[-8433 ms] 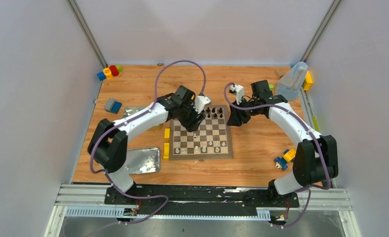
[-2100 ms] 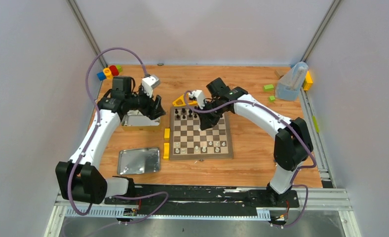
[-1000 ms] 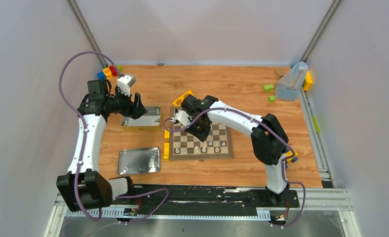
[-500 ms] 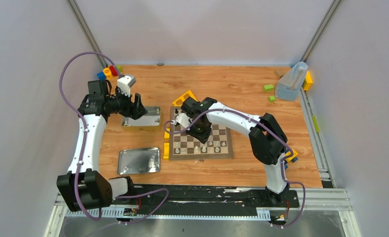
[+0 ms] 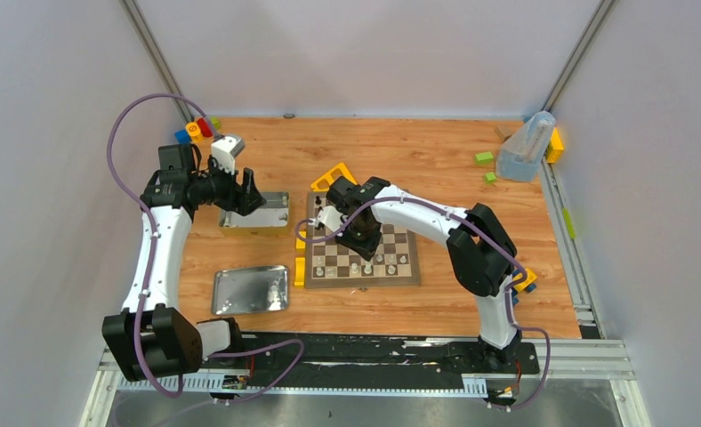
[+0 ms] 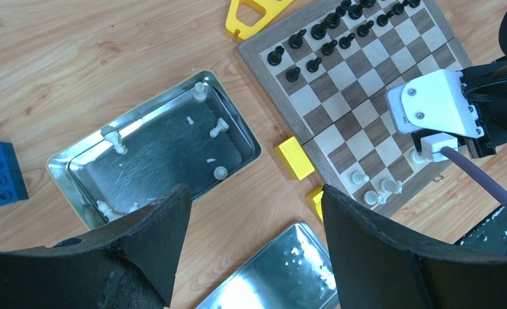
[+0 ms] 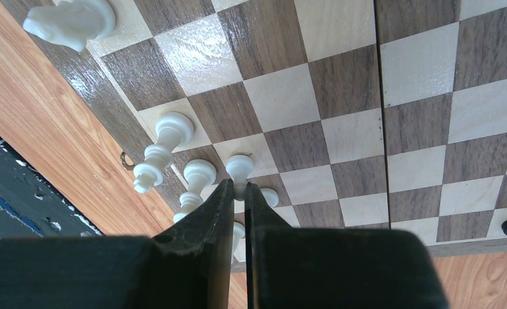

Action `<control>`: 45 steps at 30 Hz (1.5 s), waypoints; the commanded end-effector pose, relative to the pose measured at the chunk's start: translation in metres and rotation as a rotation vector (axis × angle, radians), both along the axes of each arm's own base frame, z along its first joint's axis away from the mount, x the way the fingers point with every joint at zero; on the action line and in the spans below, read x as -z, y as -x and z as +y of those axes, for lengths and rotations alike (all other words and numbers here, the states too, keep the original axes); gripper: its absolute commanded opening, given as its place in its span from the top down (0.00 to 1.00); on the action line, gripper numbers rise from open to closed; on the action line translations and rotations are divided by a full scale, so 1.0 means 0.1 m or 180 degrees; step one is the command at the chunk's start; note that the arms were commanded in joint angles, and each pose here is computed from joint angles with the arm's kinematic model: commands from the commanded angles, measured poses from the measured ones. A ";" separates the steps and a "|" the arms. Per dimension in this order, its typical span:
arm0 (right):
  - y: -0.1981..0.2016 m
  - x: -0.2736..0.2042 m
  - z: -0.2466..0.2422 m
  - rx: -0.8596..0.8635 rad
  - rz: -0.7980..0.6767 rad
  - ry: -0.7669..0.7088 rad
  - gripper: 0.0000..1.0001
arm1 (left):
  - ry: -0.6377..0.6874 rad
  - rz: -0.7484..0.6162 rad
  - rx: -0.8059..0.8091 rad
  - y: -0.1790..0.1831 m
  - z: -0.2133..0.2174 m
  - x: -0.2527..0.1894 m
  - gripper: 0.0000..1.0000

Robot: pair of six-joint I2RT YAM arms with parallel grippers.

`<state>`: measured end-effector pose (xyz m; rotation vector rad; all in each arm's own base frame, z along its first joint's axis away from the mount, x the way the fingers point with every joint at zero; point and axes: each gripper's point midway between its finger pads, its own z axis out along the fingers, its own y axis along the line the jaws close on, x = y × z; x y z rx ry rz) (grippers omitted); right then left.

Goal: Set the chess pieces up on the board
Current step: Place the chess piece on the chessboard, then pick up the chess piece from the storage box.

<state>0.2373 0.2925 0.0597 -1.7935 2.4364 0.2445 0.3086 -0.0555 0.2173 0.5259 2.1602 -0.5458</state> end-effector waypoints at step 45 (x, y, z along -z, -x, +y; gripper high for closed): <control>-0.68 -1.15 -0.03 0.0629 -0.0656 -0.1499 0.58 | -0.0718 0.0030 0.0046 -0.27 0.33 0.57 0.23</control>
